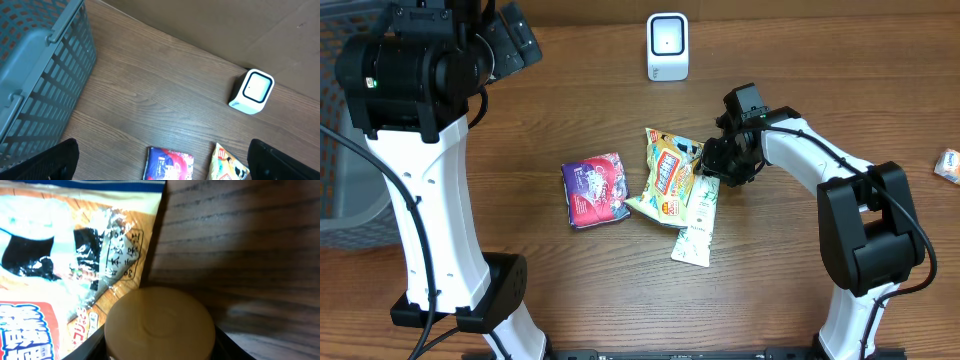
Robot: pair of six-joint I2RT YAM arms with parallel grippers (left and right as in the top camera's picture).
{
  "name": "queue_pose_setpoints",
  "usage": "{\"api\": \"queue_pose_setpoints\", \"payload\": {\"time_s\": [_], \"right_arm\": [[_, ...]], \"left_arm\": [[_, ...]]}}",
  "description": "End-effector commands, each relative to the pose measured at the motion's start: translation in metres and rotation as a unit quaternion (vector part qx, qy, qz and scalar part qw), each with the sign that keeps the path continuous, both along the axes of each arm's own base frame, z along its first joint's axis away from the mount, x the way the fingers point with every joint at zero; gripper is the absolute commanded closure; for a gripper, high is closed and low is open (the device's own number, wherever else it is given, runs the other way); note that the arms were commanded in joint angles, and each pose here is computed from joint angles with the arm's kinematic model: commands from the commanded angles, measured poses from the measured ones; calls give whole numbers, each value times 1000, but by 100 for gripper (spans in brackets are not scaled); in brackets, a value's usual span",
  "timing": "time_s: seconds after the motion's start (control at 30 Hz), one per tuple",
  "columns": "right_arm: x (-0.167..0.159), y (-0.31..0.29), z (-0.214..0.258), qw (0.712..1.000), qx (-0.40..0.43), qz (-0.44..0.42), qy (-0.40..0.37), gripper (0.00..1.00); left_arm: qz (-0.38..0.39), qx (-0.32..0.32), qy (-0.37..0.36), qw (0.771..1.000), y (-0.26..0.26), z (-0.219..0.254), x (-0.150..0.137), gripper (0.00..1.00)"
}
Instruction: Scan the item barcode
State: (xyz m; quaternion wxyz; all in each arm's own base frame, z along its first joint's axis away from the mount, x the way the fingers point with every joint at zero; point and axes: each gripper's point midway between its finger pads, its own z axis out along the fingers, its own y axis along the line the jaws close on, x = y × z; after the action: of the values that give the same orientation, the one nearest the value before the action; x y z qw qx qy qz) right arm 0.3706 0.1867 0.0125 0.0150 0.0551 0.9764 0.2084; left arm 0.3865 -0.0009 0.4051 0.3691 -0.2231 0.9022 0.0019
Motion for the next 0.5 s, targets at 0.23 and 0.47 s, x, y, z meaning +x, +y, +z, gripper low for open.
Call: {"api": "queue_pose_setpoints", "payload": {"time_s": [0.23,0.47], "right_arm": [[-7,7,17,997,70,-3,40,76],[-1,20,70,971,231,51,27,80]], "left_arm": [[0,-2,4,1000,0,-3,2,0],[0,-2,4,1000,0,-3,2,0]]}}
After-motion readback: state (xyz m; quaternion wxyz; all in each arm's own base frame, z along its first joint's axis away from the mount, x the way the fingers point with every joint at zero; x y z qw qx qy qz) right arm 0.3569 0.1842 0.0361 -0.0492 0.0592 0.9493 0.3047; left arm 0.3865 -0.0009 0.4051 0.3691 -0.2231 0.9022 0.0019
